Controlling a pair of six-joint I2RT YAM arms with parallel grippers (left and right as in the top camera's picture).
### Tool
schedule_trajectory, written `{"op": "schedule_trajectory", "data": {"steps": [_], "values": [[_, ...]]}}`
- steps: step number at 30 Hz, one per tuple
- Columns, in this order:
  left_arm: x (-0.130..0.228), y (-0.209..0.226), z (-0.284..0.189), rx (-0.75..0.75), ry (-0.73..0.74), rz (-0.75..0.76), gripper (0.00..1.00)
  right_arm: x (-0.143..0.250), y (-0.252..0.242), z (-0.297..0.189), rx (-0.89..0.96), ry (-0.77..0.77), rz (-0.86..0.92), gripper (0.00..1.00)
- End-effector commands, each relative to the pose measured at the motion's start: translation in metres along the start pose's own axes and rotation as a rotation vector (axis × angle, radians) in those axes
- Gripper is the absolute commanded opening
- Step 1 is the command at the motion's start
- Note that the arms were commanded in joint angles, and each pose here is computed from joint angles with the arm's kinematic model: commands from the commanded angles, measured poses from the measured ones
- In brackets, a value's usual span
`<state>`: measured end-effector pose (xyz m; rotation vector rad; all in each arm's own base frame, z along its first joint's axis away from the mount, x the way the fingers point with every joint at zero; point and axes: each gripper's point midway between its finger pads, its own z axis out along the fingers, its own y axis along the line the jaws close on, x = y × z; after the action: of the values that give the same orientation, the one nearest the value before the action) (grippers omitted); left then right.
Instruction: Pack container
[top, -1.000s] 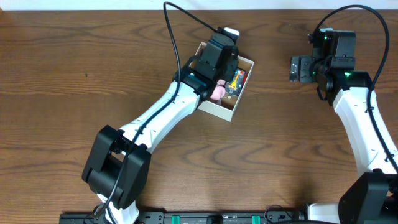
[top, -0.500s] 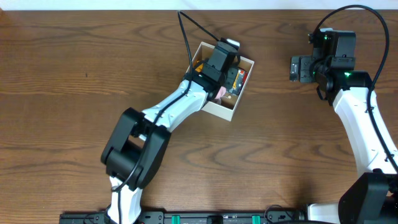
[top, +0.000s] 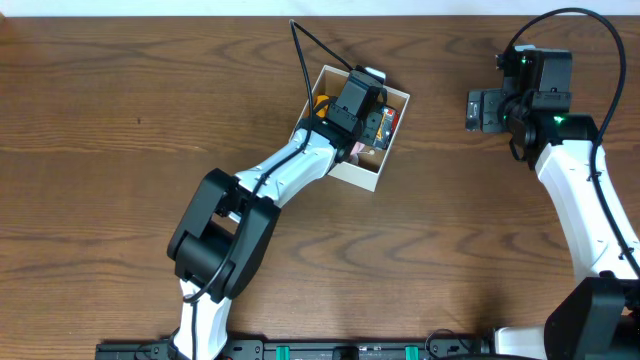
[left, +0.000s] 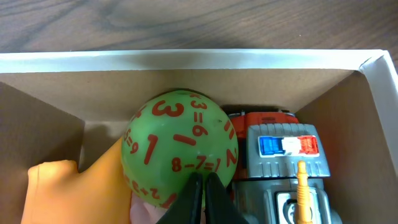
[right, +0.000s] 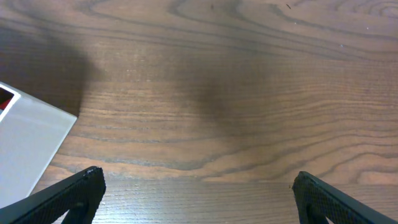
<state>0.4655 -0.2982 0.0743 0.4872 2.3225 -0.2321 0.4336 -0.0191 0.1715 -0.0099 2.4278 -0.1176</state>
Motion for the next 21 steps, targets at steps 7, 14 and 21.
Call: {"op": "schedule_trajectory", "data": {"steps": [7, 14, 21], "values": [[-0.039, 0.003, -0.045, 0.002, -0.092, -0.018, 0.13, -0.007, -0.003, -0.005, 0.010, -0.020, 0.021, 0.99], [-0.071, 0.042, -0.083, -0.122, -0.186, -0.061, 0.17, -0.007, -0.003, -0.005, 0.010, -0.020, 0.021, 0.99], [-0.077, 0.146, -0.117, -0.375, -0.203, -0.172, 0.76, -0.007, -0.003, -0.005, 0.009, -0.020, 0.021, 0.99]]}}
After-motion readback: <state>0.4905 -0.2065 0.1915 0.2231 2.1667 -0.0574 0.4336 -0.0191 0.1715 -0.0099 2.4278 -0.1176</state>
